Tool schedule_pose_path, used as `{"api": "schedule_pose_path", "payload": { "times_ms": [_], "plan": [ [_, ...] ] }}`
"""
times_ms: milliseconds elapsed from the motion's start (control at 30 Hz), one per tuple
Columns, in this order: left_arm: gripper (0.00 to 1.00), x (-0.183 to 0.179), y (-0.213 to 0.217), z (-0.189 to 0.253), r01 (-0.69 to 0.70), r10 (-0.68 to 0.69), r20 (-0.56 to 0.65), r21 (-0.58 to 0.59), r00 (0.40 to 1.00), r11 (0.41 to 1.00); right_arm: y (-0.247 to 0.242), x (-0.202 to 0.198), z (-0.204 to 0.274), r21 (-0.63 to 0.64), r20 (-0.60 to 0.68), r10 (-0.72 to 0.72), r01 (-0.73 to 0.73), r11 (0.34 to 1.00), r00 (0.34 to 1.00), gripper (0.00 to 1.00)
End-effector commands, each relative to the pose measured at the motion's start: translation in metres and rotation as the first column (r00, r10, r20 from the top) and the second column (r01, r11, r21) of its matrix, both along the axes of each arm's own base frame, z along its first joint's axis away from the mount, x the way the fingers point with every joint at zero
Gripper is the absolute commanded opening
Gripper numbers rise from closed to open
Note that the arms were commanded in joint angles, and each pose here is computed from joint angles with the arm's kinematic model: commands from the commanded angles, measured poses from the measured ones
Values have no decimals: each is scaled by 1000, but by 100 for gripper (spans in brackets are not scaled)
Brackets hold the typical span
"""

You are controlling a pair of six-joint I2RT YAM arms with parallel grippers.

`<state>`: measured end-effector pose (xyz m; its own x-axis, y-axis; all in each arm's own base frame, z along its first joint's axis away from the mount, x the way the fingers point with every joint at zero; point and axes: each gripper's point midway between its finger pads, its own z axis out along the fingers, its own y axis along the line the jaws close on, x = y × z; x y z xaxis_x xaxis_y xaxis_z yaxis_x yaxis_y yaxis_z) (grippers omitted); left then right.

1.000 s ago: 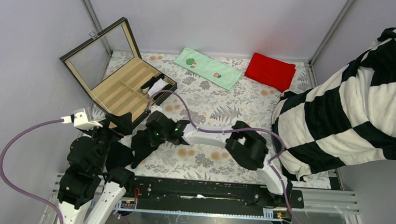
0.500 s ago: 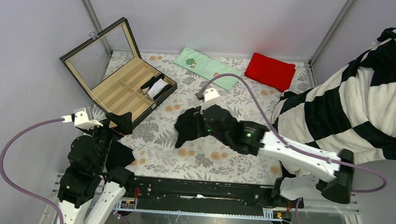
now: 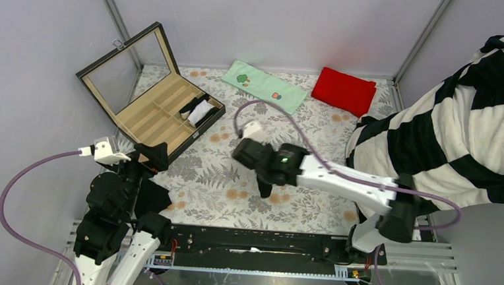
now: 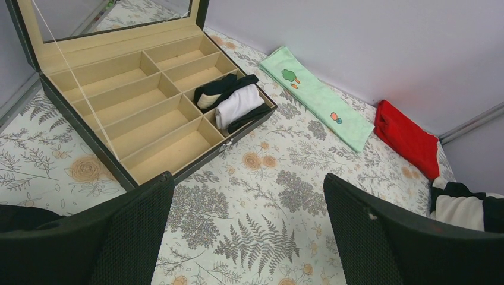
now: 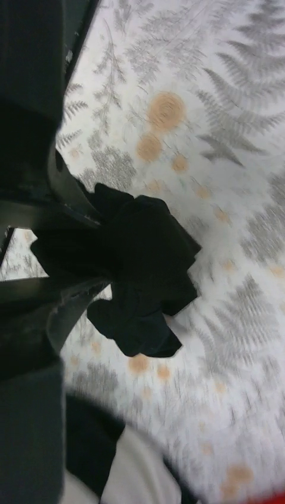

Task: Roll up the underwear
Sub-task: Move the underwear to the center of the board.

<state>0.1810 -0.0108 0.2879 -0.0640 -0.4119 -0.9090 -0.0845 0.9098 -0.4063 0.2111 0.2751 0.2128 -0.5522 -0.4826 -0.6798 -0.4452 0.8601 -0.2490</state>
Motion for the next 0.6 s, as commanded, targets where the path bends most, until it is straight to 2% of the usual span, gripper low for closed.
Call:
{"api": "schedule_pose_path", "payload": {
  "times_ms": [0,67,133,233,367,467,567],
  "plan": [
    [99,3,6,4,-41,41,16,-6,999,999,67,-44,-62,76,-207,246,-235,969,947,46],
    [99,3,7,4,-43,43,14,-5,999,999,102,-60,-56,299,-201,356,-289,909,913,69],
    [99,4,5,5,-32,32,13,-2,999,999,116,-65,-44,444,-165,399,-293,847,902,83],
    [99,8,-3,7,8,-8,-5,5,1000,1000,100,-52,-34,506,-160,341,-219,834,926,86],
    [99,19,-23,12,101,-101,-48,7,994,995,25,-11,-47,469,-192,69,30,883,979,85],
    [99,33,-47,8,200,-201,-126,-27,971,979,-36,8,-63,434,-241,-139,235,870,961,87],
    [99,47,-70,-3,279,-290,-174,-89,941,956,-69,14,-76,399,-281,-223,325,857,934,87]
  ]
}}
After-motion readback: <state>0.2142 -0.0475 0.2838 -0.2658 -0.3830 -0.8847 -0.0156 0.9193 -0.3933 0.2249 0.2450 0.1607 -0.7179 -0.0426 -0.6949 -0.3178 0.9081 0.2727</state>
